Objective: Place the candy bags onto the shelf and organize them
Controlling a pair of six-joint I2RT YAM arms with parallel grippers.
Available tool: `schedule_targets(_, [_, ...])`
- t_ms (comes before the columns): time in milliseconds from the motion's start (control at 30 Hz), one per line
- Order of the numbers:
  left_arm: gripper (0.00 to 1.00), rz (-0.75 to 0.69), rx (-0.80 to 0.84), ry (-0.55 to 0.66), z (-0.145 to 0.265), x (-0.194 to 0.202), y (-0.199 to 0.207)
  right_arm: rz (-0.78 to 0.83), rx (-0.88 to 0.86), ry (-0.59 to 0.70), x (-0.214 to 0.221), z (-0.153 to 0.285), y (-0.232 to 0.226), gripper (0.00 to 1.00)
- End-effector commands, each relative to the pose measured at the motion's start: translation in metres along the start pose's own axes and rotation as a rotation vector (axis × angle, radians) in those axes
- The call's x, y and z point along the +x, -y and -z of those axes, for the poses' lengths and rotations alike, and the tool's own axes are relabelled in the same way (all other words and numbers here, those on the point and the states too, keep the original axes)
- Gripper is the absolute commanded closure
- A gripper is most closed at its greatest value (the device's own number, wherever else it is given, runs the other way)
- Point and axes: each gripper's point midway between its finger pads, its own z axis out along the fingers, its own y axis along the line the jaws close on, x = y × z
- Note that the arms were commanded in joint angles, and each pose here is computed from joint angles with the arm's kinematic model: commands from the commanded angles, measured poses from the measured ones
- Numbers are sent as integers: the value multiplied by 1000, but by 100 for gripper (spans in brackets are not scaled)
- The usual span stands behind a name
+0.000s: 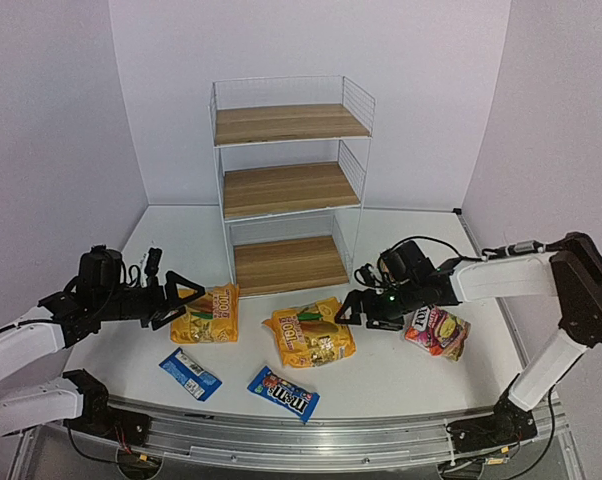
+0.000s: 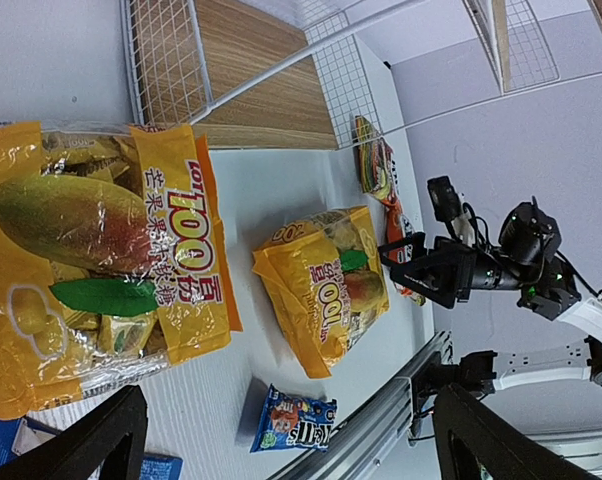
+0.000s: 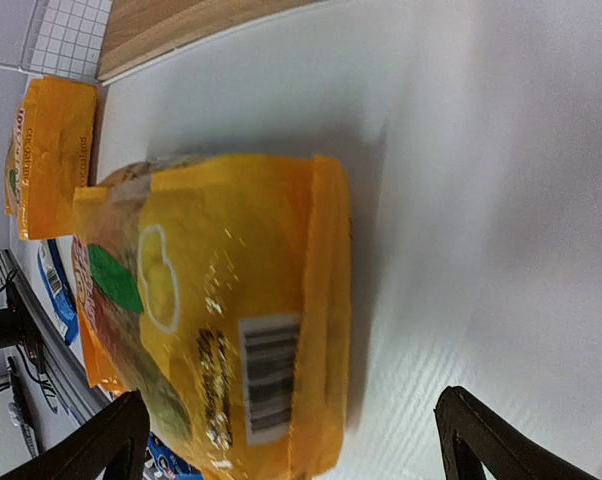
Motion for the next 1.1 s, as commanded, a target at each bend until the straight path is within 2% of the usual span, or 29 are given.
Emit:
schedule_targets(0, [0,-22,60,4,0,-1,14,130,-33,41,-24,-14,-16,2])
schedule_targets(200, [0,-27,71,-12,2,4,16,116,-66,-65,-6,-40,-10,6])
schedule_targets(300, [1,-25,75,-22,1,6,16,82,-82,-97,1,-49,-7,17])
schedule_targets(367, [0,-23,79,-26,-1,6,18,68,-110,-94,2,-49,-11,26])
schedule_targets(533, [0,-15,114,-46,-7,11,26,33,-171,-60,0,-34,-25,63])
schedule_targets(667, [0,-47,158,-56,-18,20,50,-5,-212,-19,-1,-13,-39,90])
schedule_targets(700, [0,-55,166,-59,-21,23,56,-9,-223,-7,-1,-7,-44,94])
schedule_targets(800, [0,-68,195,-78,-33,31,73,-3,-272,40,-4,16,-62,100])
schedule_targets(1067, [0,-103,238,-112,-72,48,101,-143,-309,289,-27,82,-74,100])
